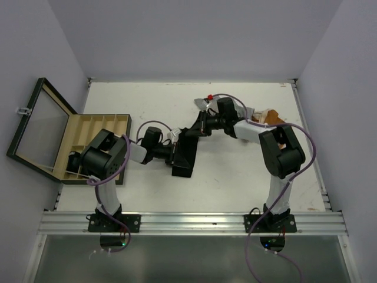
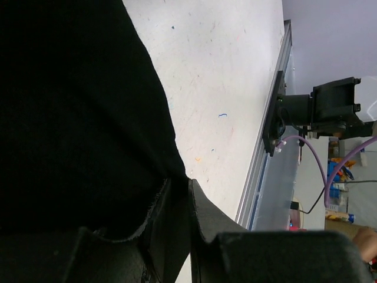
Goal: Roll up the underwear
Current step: Fold the underwear
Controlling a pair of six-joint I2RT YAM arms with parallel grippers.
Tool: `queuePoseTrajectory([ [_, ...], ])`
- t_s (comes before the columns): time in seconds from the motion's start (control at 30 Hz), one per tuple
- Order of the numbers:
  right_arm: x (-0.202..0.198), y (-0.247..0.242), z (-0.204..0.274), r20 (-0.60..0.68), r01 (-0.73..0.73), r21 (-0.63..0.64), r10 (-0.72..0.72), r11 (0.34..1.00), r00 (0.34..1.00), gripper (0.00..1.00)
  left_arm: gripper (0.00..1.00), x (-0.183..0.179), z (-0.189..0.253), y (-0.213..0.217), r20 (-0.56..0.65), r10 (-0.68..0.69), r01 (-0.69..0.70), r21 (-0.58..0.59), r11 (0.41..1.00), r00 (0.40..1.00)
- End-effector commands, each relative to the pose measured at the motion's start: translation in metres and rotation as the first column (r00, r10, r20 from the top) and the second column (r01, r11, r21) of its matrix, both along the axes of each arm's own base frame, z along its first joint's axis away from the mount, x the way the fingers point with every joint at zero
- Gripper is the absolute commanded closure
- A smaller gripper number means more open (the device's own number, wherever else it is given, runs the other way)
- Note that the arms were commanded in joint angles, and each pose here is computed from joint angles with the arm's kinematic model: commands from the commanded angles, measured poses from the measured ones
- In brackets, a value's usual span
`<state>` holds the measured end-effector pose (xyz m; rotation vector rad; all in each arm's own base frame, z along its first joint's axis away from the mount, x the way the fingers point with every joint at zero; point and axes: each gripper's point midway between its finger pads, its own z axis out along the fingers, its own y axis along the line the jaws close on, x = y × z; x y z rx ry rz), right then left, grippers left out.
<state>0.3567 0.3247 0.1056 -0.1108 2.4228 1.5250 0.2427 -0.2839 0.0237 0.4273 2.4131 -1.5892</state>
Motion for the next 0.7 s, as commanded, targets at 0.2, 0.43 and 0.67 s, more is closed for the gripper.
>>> queuePoseTrajectory([
  [0.2,-0.014,0.015,-0.024,-0.136,0.099,0.05,-0.092,0.994,0.986,0.97,0.73,0.007,-0.009,0.007,0.062,0.066,-0.069,0.044,0.997,0.996],
  [0.43,-0.01,0.031,-0.064,-0.214,0.108,0.086,-0.087,0.99,0.973,0.97,0.7,0.004,-0.013,0.009,0.05,0.072,-0.074,0.053,0.996,0.996],
  [0.67,0.024,0.033,-0.078,-0.193,0.16,0.128,-0.134,0.979,0.972,0.97,0.7,-0.001,-0.029,0.015,-0.003,0.098,-0.097,0.105,0.99,0.995],
])
